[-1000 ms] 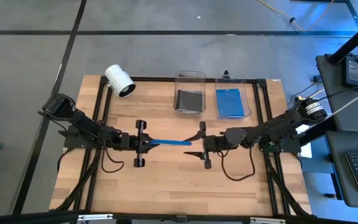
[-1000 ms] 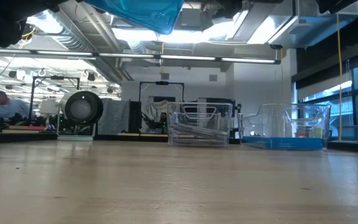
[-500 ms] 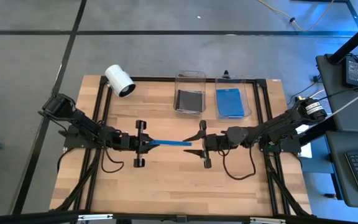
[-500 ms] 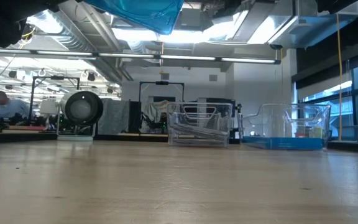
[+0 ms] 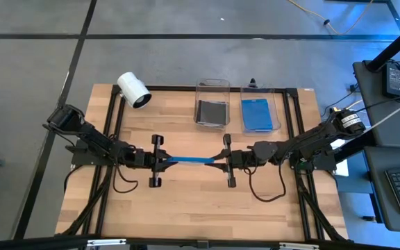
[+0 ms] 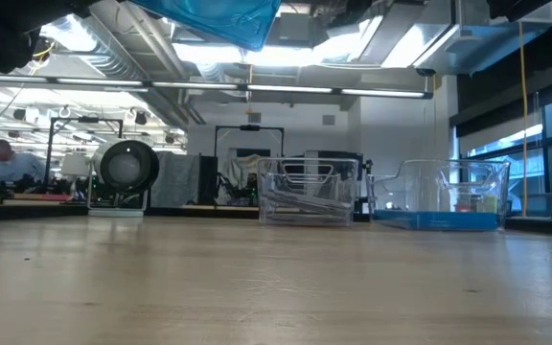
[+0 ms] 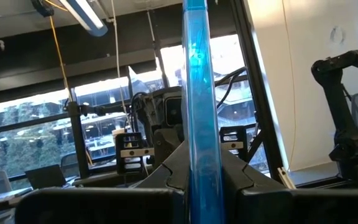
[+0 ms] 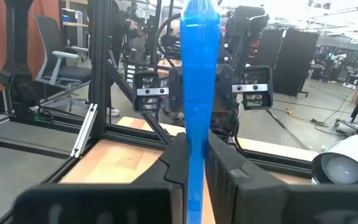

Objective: Pick & place jewel cases by type
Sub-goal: Put the blue CD case into the right transparent bin

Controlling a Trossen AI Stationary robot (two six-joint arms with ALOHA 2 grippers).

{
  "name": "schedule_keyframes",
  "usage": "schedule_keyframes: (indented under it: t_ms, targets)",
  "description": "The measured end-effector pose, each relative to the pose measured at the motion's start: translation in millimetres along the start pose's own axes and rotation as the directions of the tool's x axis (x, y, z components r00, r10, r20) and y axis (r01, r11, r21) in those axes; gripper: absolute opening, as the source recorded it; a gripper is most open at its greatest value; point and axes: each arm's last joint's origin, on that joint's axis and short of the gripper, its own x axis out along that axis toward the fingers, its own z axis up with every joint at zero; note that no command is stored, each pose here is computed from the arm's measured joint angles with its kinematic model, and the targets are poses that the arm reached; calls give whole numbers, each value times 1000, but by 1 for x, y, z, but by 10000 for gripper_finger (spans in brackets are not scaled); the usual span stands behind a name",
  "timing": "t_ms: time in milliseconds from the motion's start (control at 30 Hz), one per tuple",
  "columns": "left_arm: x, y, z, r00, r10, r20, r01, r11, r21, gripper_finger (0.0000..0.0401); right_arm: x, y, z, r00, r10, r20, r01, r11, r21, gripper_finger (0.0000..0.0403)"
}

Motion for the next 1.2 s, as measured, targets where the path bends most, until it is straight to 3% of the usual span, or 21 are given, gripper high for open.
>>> schedule_keyframes:
  t_ms: [400,867,1200]
  targets:
    - [-3,-4,1,994,97,-44,-96,995,11,41,0,-1,-1,999,-49,-12,49,999,-11,38]
    - [-15,-26,10,979,171,-113,-162,983,84,189,0,-2,-1,997,-72,-22,71,996,-45,37]
    - [-31,-41,21,903,355,-241,-321,932,172,206,0,-2,-2,997,-78,-24,76,996,-46,37]
